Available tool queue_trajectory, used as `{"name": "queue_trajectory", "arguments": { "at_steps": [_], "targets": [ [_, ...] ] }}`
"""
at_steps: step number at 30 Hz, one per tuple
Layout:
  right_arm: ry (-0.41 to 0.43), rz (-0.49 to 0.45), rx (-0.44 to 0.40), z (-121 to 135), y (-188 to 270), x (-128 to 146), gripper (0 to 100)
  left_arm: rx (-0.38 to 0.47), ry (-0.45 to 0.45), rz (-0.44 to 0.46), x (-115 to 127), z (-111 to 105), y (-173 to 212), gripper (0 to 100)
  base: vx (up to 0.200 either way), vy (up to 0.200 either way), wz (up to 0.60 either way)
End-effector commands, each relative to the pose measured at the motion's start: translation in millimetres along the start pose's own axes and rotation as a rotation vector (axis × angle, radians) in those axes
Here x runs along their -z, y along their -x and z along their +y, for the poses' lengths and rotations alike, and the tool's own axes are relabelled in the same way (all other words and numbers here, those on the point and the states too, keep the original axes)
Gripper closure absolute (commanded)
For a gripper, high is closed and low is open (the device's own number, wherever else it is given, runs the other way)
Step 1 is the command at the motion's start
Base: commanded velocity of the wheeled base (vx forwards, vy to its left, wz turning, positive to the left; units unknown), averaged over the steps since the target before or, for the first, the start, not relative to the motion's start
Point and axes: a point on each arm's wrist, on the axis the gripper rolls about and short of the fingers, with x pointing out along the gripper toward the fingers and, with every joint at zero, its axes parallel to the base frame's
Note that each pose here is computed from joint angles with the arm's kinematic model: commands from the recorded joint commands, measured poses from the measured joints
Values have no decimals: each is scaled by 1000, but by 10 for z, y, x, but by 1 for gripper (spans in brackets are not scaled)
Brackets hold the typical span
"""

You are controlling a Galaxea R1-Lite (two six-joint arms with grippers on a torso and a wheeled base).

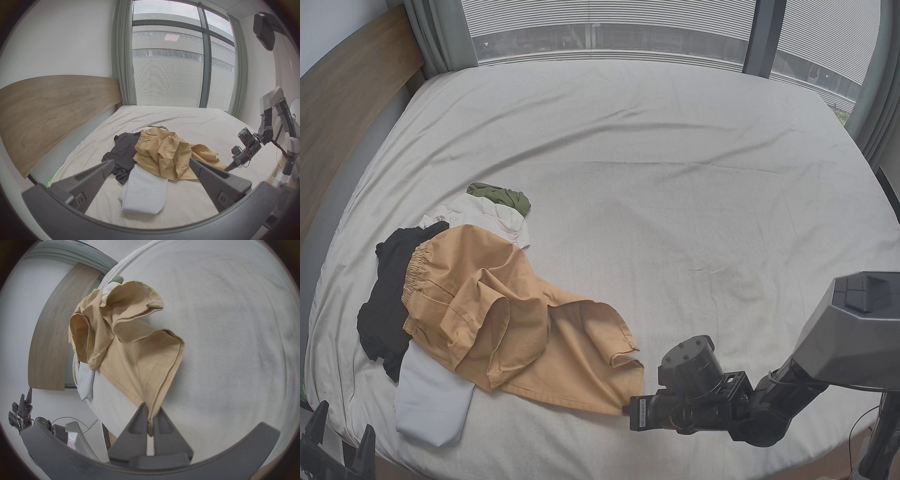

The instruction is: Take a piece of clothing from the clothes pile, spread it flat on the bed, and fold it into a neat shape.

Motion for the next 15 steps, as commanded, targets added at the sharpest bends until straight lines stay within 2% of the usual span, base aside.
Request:
{"name": "queue_trajectory", "arguments": {
  "at_steps": [1,15],
  "targets": [
    [-4,-6,31,-181,140,45,100,0,0,2,52,0,-2,0,0,0,0],
    [-27,-22,57,-459,418,268,100,0,0,2,52,0,-2,0,0,0,0]
  ]
}}
